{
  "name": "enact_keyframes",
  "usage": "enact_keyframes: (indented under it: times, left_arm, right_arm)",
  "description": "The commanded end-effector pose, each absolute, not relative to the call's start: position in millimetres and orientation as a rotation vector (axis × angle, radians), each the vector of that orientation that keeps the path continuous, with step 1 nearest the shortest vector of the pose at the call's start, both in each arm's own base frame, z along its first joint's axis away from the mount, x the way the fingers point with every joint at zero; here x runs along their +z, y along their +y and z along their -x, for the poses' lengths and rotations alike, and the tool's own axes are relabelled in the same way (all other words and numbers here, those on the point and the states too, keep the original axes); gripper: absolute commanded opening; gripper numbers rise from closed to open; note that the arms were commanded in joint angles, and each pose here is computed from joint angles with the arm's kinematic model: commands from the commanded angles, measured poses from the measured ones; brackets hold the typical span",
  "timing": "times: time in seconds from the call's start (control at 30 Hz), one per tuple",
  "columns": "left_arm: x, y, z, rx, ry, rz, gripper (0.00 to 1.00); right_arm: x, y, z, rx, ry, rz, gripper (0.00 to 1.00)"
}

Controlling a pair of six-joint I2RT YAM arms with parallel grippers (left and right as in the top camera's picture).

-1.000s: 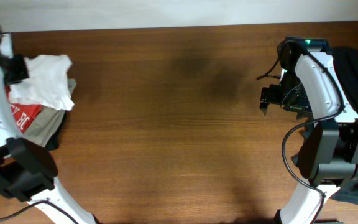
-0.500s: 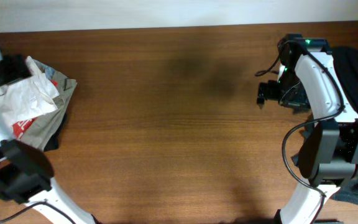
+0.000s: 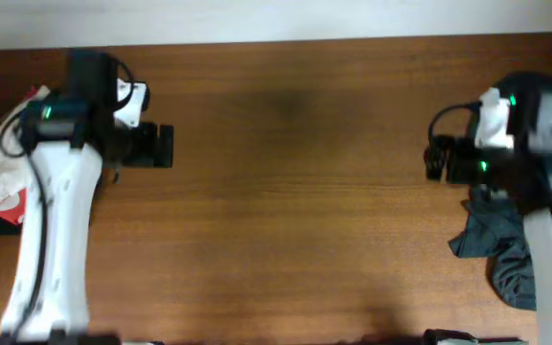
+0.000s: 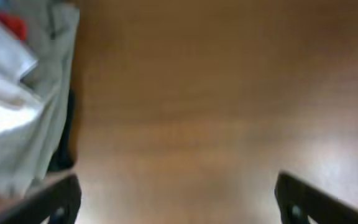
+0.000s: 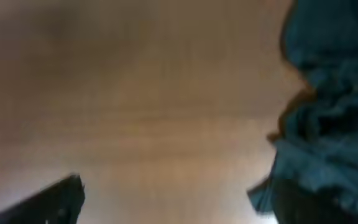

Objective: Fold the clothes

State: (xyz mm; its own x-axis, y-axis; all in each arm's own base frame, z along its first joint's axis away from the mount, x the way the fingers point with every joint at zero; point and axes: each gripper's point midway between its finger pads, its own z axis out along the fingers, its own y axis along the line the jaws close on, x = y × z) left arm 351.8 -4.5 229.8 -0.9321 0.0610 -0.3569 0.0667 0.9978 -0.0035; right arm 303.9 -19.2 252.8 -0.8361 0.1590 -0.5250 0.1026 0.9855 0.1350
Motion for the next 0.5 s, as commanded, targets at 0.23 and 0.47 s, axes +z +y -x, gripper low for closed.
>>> enact_keyframes:
  times: [0.23,0.47]
  left_arm:
    - [207.3,-3.1,-245.7,0.009,2.197,-0.071,0.99]
    - [179.6,-3.1,-223.5,0.004,2.344,-0.074,0.99]
  right_arm:
    - [215.7,-13.0,-229.8,0.073,2.308,-0.142,0.99]
    - [196.7,-12.8,-237.1,0.081,2.397,-0.147,0.99]
